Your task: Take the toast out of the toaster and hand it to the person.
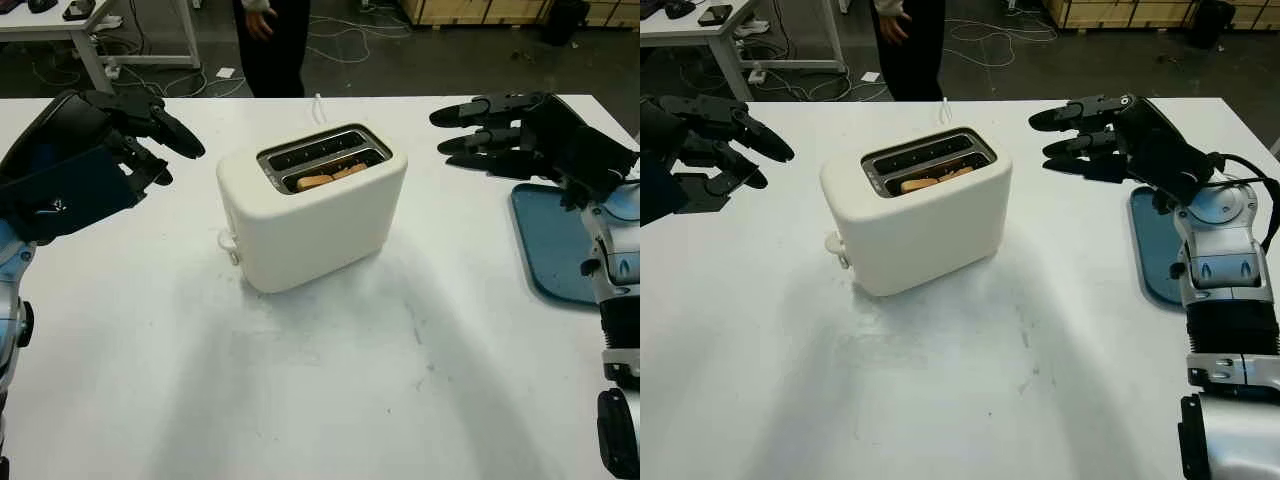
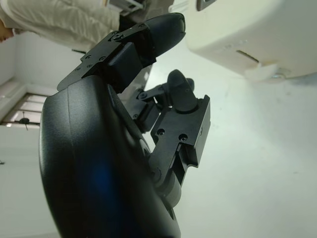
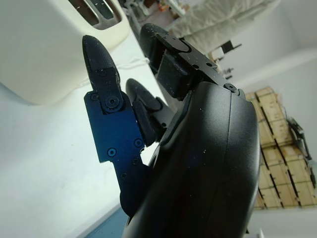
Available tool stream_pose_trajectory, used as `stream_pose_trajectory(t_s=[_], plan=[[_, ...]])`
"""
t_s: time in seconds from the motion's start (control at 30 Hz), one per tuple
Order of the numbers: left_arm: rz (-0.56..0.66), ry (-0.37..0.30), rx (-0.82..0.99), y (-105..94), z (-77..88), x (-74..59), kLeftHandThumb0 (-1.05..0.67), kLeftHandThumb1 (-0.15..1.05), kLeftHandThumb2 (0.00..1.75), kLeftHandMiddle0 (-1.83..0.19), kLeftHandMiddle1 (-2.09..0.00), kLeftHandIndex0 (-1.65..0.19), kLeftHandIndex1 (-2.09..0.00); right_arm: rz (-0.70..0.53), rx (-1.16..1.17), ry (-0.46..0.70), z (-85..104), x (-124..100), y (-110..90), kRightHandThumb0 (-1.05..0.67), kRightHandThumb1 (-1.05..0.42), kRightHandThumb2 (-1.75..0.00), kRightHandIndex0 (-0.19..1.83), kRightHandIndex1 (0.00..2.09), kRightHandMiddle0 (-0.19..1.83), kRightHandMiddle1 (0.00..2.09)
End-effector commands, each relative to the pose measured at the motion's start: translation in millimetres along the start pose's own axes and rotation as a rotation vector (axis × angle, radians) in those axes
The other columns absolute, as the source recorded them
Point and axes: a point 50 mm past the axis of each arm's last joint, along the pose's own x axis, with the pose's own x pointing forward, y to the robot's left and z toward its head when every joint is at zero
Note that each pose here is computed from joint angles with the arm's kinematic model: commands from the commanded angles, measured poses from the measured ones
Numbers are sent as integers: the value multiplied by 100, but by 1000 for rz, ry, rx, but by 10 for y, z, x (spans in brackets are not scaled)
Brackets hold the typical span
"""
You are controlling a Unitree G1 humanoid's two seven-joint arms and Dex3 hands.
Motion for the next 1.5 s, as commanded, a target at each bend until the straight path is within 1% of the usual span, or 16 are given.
stream_pose_trajectory(t_s=[0.0,0.13,0.23,0.33,0.43,0.57,0.7,0.87,1.0,1.27,1.47], plan=[[7,-5,5,-11,-2,-8,13,83,62,-83,-86,-81,-70,7,26,-6,-37,-9,24,-54,-82,0,91,1,83,1],[6,-10,3,-23,8,7,13,81,66,-84,-86,-82,-69,12,20,-10,-47,1,27,-58,-83,0,91,1,83,1],[0,-17,11,-39,26,31,14,79,71,-85,-88,-83,-70,10,20,-7,-55,6,36,-57,-83,0,91,1,83,1],[0,-22,4,-48,29,46,14,74,80,-86,-89,-84,-70,8,13,-9,-52,-3,40,-57,-83,0,92,1,84,1],[13,-20,-4,-43,26,43,15,72,85,-84,-89,-83,-71,4,26,-2,-41,-11,34,-55,-82,0,91,0,83,0],[64,-34,-39,-37,8,33,17,72,89,-86,-92,-85,-73,2,40,-7,-41,-11,38,-57,-82,0,89,0,82,0],[67,-32,-44,-33,-8,38,17,71,93,-83,-97,-83,-77,3,42,-21,-47,-6,61,-56,-82,0,89,0,81,0],[78,-33,-43,-37,0,37,19,71,90,-81,-99,-79,-79,-2,36,-29,-57,-13,68,-54,-82,0,89,0,82,1],[86,-43,-41,-43,6,27,22,70,87,-80,-100,-78,-80,-4,36,-11,-68,-34,75,-53,-82,0,88,0,80,0],[91,-51,-67,-60,-28,2,30,76,70,-76,-110,-75,-88,-5,49,-12,-94,-69,89,-53,-82,0,85,0,78,0],[92,-44,-73,-64,-52,-7,33,78,64,-75,-113,-74,-91,-7,59,-12,-100,-72,97,-52,-82,0,85,0,78,0]])
